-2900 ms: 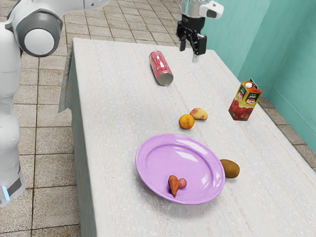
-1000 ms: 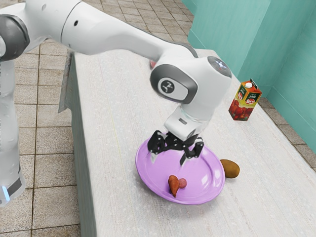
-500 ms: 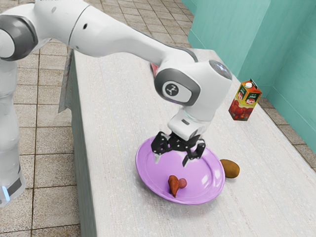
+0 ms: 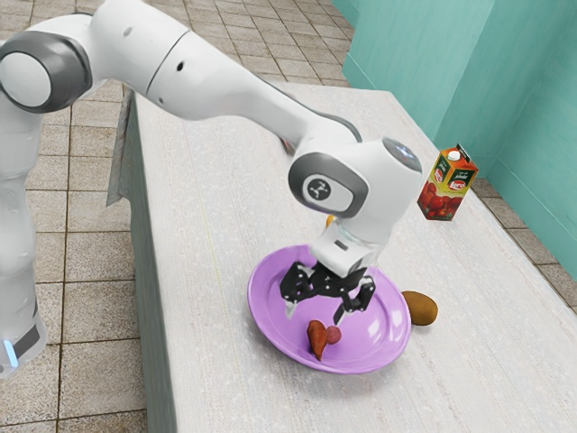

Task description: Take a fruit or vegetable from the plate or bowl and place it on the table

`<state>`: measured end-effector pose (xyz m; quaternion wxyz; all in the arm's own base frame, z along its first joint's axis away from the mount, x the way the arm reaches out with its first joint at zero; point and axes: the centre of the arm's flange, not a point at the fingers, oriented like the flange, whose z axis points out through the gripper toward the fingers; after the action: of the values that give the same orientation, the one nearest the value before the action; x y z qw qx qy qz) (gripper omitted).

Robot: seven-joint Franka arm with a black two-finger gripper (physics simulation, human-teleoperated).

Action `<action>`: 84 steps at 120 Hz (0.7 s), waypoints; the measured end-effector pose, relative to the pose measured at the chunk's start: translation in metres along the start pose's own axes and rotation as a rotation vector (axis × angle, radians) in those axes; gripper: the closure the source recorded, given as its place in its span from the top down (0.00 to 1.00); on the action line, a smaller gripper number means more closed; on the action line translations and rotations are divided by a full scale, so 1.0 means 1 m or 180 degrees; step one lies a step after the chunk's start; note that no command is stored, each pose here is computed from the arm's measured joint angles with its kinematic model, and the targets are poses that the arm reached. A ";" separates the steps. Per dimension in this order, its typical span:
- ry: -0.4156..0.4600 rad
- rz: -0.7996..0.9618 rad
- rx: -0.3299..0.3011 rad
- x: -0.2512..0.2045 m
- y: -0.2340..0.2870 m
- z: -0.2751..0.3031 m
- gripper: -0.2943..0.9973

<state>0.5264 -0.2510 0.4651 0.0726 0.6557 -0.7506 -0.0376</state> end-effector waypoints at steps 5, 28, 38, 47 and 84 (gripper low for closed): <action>0.0002 0.0015 0.0007 0.002 0.000 0.000 0.76; 0.0015 0.0057 -0.0010 0.006 0.000 0.005 0.76; 0.0021 0.0077 -0.0019 0.009 0.000 0.008 0.76; 0.0031 0.0101 -0.0040 0.012 -0.001 0.012 0.76; 0.0074 0.0138 -0.0046 0.018 -0.007 0.024 0.53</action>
<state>0.5272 -0.2703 0.4414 0.0869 0.6391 -0.7634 -0.0339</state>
